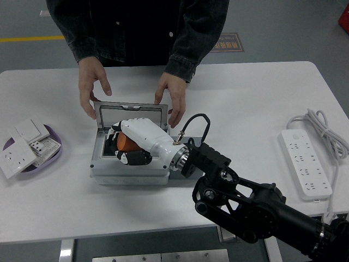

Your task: Pick up the cylinder from the cube,place it in the box,flap close box

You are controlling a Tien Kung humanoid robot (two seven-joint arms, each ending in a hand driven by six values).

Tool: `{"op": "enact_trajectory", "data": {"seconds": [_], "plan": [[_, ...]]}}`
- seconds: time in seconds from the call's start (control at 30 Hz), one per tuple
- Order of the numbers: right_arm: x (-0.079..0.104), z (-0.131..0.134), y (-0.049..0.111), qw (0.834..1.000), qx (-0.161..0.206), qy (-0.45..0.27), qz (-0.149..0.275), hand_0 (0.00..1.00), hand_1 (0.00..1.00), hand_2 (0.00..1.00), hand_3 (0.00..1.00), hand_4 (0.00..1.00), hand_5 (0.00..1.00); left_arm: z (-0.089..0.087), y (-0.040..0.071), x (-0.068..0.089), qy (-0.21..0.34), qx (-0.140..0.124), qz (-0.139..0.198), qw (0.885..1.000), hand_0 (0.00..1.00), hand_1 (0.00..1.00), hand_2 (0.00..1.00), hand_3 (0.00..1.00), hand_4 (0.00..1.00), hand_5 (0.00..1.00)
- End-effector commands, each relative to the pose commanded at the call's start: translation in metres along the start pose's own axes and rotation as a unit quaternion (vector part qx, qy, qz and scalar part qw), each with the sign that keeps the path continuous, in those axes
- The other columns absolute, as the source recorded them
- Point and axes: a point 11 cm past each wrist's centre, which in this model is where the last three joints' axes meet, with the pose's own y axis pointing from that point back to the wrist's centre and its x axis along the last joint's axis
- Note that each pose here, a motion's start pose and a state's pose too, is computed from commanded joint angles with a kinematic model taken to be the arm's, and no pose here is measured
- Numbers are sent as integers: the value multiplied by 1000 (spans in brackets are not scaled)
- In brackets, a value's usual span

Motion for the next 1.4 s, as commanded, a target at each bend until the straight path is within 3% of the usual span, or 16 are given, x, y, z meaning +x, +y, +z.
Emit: {"op": "enact_trajectory", "data": {"seconds": [0.27, 0.3, 0.47, 0.5, 0.67, 0.7, 0.87, 0.9, 1.07, 1.1, 1.4], "plan": [[-9, 19, -2, 999, -29, 23, -22, 159, 324, 476, 454, 129, 2, 2, 0, 1, -2, -1, 1, 1000, 638, 672, 661, 705, 754, 326], [-10, 22, -3, 999, -33, 25, -24, 218, 404, 501, 501, 185, 2, 2, 0, 1, -2, -1, 1, 1000, 638, 672, 661, 706, 753, 326], [-12, 28, -3, 998, -44, 31, -33, 218, 404, 501, 501, 185, 2, 2, 0, 1, -3, 0, 2, 1000, 638, 672, 661, 706, 753, 326], [-12, 29, -3, 998, -45, 32, -34, 651, 657, 639, 671, 384, 2, 2, 0, 1, -3, 0, 2, 1000, 638, 673, 660, 706, 754, 326], [-13, 29, -4, 998, -45, 37, -38, 651, 657, 639, 671, 384, 2, 2, 0, 2, -4, 0, 2, 1000, 638, 673, 660, 706, 754, 326], [-13, 28, -4, 998, -44, 38, -38, 773, 707, 706, 712, 347, 177, 2, 0, 2, -4, 0, 2, 1000, 638, 673, 661, 706, 754, 327], [-12, 26, -5, 998, -39, 37, -35, 773, 707, 706, 712, 347, 177, 3, 0, 2, -5, 0, 2, 1000, 638, 673, 661, 706, 754, 327], [-12, 26, -5, 998, -39, 36, -35, 841, 738, 738, 732, 601, 277, 3, 0, 2, -6, 0, 2, 1000, 638, 673, 661, 705, 754, 326], [-13, 27, -5, 998, -40, 33, -37, 841, 738, 738, 732, 601, 277, 4, 0, 2, -7, -1, 2, 1000, 638, 673, 661, 705, 754, 326], [-14, 28, -5, 998, -40, 32, -38, 853, 750, 748, 758, 694, 301, 4, 0, 1, -7, -1, 2, 1000, 638, 673, 662, 705, 754, 325], [-15, 30, -4, 998, -41, 19, -40, 851, 750, 750, 766, 718, 323, 4, 0, 0, -9, -2, 0, 1000, 638, 672, 662, 705, 753, 324]]}}
